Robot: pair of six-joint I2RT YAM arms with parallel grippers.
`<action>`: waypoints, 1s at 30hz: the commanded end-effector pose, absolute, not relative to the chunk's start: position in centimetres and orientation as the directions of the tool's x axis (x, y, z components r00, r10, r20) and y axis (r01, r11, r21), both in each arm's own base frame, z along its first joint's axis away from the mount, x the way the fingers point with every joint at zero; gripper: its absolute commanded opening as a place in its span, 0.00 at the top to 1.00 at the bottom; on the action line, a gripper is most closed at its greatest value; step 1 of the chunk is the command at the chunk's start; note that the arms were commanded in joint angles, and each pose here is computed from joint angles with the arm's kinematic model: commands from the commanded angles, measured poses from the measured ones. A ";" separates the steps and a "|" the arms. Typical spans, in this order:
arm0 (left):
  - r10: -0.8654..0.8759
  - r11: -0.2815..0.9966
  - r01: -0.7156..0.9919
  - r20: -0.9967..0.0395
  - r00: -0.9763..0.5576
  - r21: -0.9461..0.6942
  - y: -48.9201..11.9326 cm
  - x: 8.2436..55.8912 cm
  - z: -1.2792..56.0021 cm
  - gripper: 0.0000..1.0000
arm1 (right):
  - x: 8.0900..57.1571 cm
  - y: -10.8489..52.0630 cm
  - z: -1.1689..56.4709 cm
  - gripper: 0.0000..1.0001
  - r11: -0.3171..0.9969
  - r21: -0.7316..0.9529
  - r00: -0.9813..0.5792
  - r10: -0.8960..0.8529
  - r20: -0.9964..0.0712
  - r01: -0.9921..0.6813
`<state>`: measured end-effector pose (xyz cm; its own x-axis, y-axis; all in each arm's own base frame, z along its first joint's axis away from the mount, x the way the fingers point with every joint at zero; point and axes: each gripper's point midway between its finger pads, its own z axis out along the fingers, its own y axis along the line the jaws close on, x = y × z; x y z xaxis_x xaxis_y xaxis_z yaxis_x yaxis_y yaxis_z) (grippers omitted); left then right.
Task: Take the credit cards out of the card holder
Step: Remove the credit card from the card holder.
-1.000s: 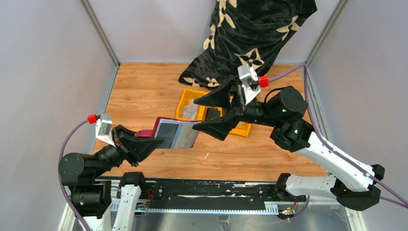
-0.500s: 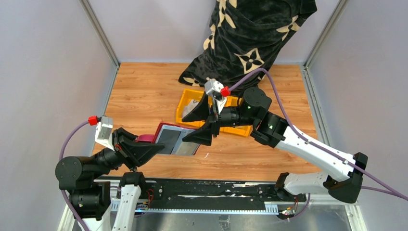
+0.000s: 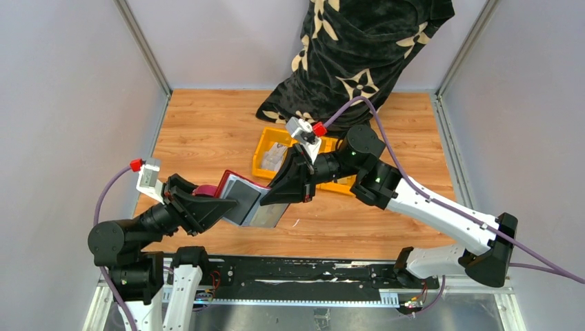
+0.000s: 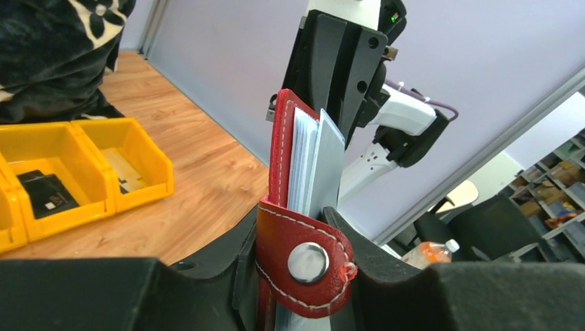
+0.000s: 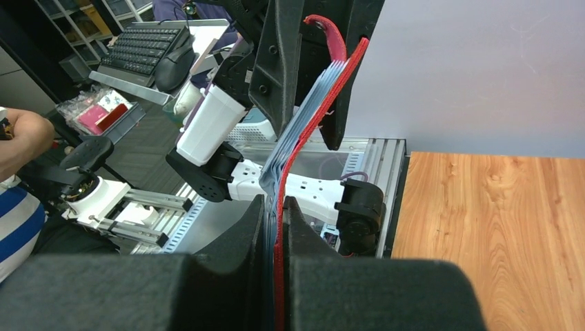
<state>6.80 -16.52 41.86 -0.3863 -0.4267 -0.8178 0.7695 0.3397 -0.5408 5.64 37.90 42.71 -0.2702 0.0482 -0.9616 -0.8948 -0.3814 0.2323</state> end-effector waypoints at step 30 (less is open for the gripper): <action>-0.462 0.258 0.758 -0.766 -0.447 -0.599 -16.9 5.9 42.9 0.84 | 5.2 38.2 45.9 1.00 -0.439 0.241 -0.307 0.085 -0.948 -0.865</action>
<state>6.22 -16.75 43.09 -0.4366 -0.4708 -0.7666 0.7571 0.2680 -0.5958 5.98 38.84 43.52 -0.3381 0.0252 -0.9408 -0.8693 -0.3914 0.3019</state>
